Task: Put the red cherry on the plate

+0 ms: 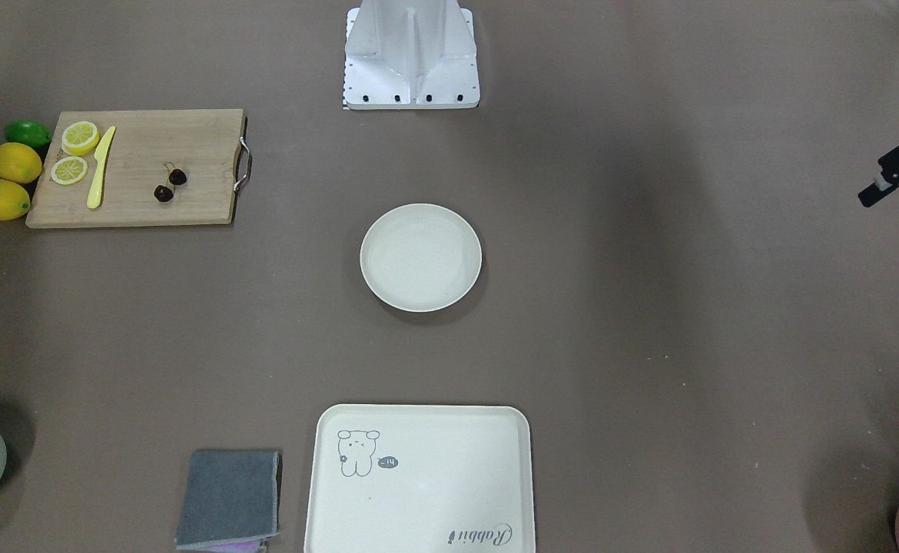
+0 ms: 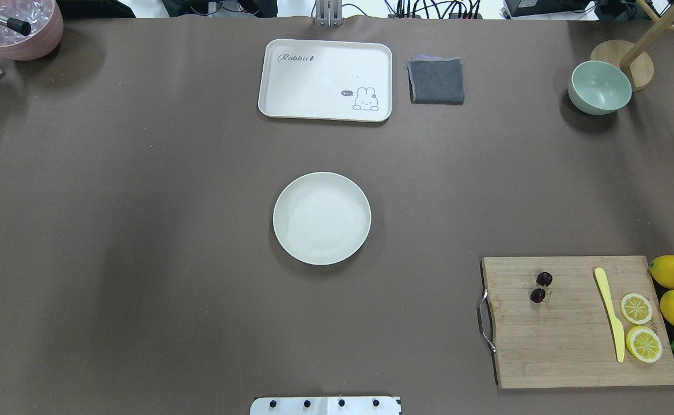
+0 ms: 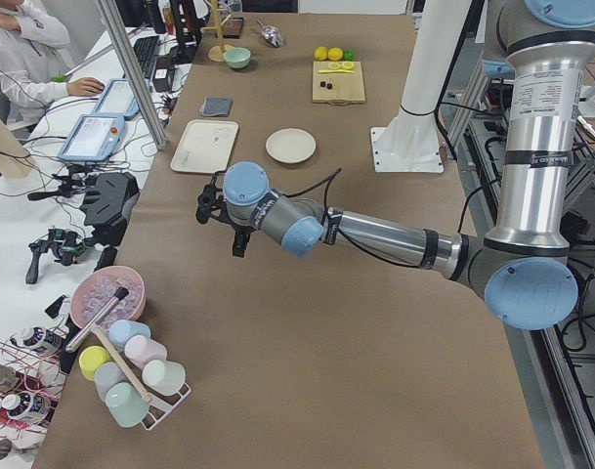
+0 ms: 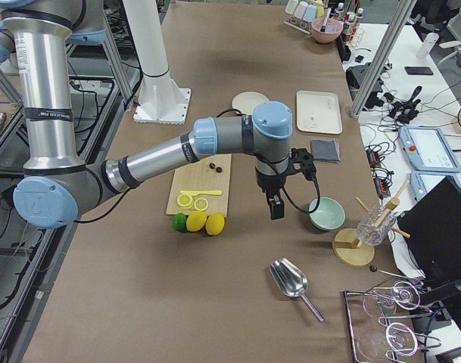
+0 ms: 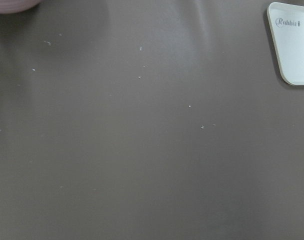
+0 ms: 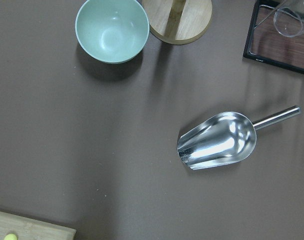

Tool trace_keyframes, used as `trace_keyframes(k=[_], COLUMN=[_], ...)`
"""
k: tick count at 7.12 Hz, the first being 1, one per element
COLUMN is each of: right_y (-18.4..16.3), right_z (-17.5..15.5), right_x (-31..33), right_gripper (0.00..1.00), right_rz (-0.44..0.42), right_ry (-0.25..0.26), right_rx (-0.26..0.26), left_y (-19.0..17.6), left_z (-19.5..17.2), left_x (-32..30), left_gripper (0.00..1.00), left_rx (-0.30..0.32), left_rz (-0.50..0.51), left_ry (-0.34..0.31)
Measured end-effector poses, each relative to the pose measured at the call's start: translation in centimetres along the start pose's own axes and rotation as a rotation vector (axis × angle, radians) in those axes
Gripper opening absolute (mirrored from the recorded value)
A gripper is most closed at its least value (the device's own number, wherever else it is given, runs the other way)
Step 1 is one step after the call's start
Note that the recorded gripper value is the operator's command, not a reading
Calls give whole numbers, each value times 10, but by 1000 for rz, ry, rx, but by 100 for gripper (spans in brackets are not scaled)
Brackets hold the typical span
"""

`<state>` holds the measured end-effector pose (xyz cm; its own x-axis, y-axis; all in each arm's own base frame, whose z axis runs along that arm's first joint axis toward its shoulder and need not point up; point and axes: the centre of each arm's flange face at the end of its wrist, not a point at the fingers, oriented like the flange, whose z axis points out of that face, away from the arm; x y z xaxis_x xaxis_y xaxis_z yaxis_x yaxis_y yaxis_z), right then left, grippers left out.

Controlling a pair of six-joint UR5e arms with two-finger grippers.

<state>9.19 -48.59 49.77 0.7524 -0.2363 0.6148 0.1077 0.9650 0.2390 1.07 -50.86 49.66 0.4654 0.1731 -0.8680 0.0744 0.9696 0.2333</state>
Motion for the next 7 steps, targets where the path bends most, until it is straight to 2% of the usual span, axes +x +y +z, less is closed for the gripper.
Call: trace_keyframes(k=[3, 7], right_y=[1, 4], right_z=[0, 5], right_x=[0, 4], right_gripper=[100, 100], right_rz=[1, 10], right_ry=[-1, -2], right_rx=[-1, -11], left_y=[21, 67], left_z=[-24, -35], left_x=[-56, -150], left_gripper=[97, 97], left_rx=[-17, -38], left_rz=[40, 20], left_ry=[-58, -235])
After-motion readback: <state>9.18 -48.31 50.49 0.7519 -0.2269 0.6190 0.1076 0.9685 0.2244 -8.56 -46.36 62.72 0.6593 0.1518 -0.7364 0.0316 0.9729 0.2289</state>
